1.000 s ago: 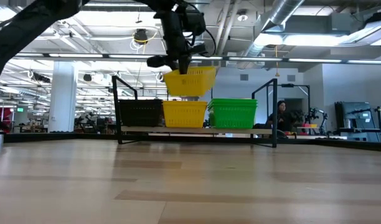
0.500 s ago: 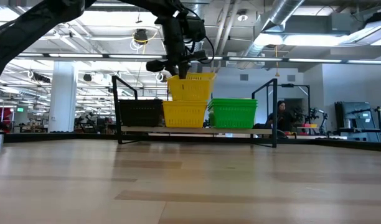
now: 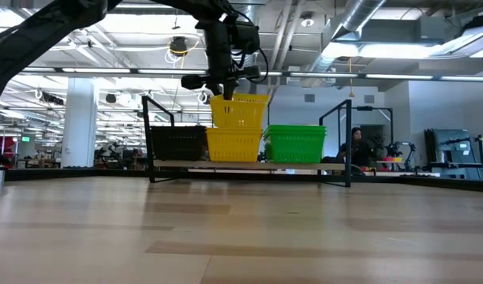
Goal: Stack baskets on shelf by color
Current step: Stack the yellow bin on top of the stacked yellow bins on the shelf
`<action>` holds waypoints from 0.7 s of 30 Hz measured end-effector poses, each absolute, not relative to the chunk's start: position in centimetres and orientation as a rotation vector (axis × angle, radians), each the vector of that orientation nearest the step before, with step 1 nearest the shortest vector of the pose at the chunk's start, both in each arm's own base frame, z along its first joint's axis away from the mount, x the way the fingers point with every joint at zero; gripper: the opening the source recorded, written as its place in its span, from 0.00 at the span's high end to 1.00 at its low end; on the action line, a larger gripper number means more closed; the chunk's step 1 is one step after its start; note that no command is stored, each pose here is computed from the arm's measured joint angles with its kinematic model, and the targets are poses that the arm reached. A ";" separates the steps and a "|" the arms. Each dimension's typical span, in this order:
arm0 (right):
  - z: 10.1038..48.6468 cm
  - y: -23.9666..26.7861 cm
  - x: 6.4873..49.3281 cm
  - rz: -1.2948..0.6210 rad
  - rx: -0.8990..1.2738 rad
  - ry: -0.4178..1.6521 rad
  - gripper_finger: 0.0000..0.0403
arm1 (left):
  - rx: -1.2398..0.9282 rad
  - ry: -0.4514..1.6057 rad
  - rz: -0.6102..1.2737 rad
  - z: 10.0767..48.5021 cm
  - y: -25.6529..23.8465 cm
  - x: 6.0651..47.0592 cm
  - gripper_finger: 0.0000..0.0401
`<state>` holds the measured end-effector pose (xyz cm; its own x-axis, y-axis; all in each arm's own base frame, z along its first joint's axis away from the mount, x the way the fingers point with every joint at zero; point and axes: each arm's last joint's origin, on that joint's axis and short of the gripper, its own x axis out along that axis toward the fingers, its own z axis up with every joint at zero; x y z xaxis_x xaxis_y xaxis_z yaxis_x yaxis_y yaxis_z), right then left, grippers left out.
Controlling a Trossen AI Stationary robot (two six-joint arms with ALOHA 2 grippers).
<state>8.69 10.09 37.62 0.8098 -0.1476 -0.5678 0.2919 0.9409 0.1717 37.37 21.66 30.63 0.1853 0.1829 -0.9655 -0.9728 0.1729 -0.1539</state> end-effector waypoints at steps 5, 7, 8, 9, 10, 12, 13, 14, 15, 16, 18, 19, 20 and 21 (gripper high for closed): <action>37.5 10.0 8.6 -0.233 0.250 0.606 0.80 | -1.039 1.000 1.098 30.6 21.7 37.3 1.00; 37.5 10.0 8.6 -0.230 0.251 0.612 0.80 | -1.046 0.992 1.111 30.6 21.7 37.3 1.00; 37.5 10.0 8.6 -0.229 0.251 0.613 0.80 | -1.046 0.991 1.112 30.6 21.7 37.3 1.00; 37.5 10.0 8.6 -0.229 0.251 0.614 0.80 | -1.045 0.991 1.113 30.6 21.7 37.3 1.00; 37.5 10.1 8.6 -0.228 0.252 0.616 0.80 | -1.045 0.990 1.115 30.6 21.7 37.3 1.00; 37.5 10.1 8.6 -0.227 0.252 0.617 0.80 | -1.045 0.985 1.123 30.6 21.7 37.2 1.00; 37.5 10.1 8.6 -0.227 0.252 0.617 0.80 | -1.047 0.984 1.125 30.6 21.7 37.2 1.00; 37.5 10.1 8.6 -0.225 0.247 0.618 0.80 | -1.051 0.981 1.128 30.6 21.7 37.3 1.00; 37.5 10.1 8.6 -0.223 0.241 0.618 0.80 | -1.055 0.980 1.131 30.4 21.8 37.4 1.00; 37.5 10.1 8.6 -0.223 0.240 0.618 0.80 | -1.059 0.980 1.130 30.3 21.8 37.5 1.00; 37.5 10.1 8.6 -0.223 0.241 0.618 0.80 | -1.077 1.009 1.114 29.6 21.9 37.7 1.00; 37.5 10.1 8.6 -0.223 0.241 0.618 0.80 | -1.079 1.015 1.111 29.1 22.0 38.0 1.00; 37.5 10.1 8.6 -0.222 0.241 0.618 0.80 | -1.088 1.021 1.099 28.8 22.1 38.2 1.00; 37.5 10.1 8.6 -0.222 0.242 0.618 0.80 | -1.095 1.042 1.087 28.3 22.2 38.4 1.00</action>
